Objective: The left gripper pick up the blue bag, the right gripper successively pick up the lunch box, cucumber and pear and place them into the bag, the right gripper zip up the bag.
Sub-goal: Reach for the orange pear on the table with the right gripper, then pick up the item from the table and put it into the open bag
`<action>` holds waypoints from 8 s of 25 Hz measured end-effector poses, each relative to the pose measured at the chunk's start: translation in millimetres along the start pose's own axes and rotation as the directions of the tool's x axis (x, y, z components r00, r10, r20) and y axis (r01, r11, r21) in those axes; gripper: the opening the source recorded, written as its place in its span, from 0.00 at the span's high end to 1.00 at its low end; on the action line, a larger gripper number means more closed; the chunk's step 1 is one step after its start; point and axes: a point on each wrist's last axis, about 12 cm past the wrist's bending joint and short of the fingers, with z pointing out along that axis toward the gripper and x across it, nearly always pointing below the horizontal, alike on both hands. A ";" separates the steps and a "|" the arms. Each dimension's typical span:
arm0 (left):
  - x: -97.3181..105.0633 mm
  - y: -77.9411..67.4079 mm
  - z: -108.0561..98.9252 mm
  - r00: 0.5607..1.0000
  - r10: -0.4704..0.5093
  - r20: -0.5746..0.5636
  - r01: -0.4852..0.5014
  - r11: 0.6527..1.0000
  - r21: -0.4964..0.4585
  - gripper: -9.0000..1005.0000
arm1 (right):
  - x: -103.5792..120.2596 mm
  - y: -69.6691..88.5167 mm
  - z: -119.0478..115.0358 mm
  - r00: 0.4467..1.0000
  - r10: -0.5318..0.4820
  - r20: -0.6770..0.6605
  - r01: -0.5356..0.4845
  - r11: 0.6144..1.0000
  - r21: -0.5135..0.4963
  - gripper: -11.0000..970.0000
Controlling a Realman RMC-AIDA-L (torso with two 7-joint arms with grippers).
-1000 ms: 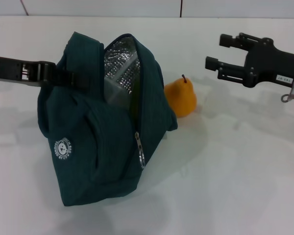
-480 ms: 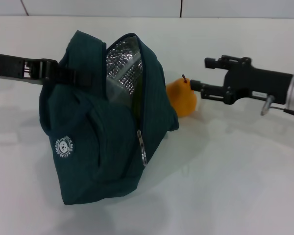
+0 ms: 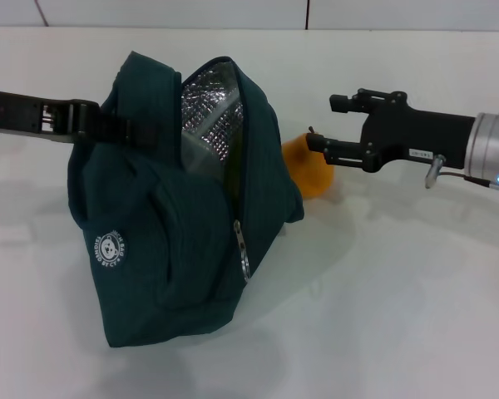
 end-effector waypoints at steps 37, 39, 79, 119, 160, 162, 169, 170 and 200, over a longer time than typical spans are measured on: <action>3.5 2.3 2.9 1.000 0.005 0.009 -0.005 1.000 0.002 0.95 | -1.3 1.5 26.4 0.995 -0.082 -0.065 0.083 0.997 0.010 0.87; 3.5 2.4 2.9 1.000 0.005 0.010 -0.005 1.000 0.002 0.95 | -1.5 1.6 26.5 0.995 -0.082 -0.064 0.083 0.997 0.008 0.91; 6.2 2.7 1.6 1.000 -0.001 0.020 0.001 1.000 0.011 0.95 | -35.5 5.7 -7.1 0.983 -0.131 0.126 0.131 0.991 0.008 0.97; 11.6 6.4 -3.6 0.997 0.000 0.081 -0.001 1.000 0.017 0.95 | -105.2 45.6 49.6 0.937 -0.172 0.302 0.264 0.918 -0.295 0.97; 20.3 12.5 -8.6 0.994 -0.017 0.106 0.015 1.000 0.018 0.95 | -84.3 58.9 57.2 0.946 -0.174 0.273 0.264 0.903 -0.340 0.95; 20.7 12.7 -8.9 0.994 -0.017 0.106 0.015 1.000 0.017 0.95 | -83.6 58.6 57.1 0.947 -0.174 0.271 0.262 0.904 -0.338 0.95; 21.8 13.2 -9.5 0.994 -0.018 0.107 0.016 1.000 0.015 0.95 | -82.9 58.6 57.1 0.947 -0.176 0.267 0.263 0.903 -0.339 0.95; 21.8 13.2 -9.6 0.994 -0.018 0.108 0.017 1.000 0.015 0.95 | -82.8 58.6 57.1 0.948 -0.176 0.267 0.263 0.903 -0.339 0.95; 21.6 13.1 -8.9 0.994 -0.018 0.108 0.016 1.000 0.016 0.95 | -81.7 63.6 59.5 0.948 -0.183 0.260 0.272 0.891 -0.364 0.52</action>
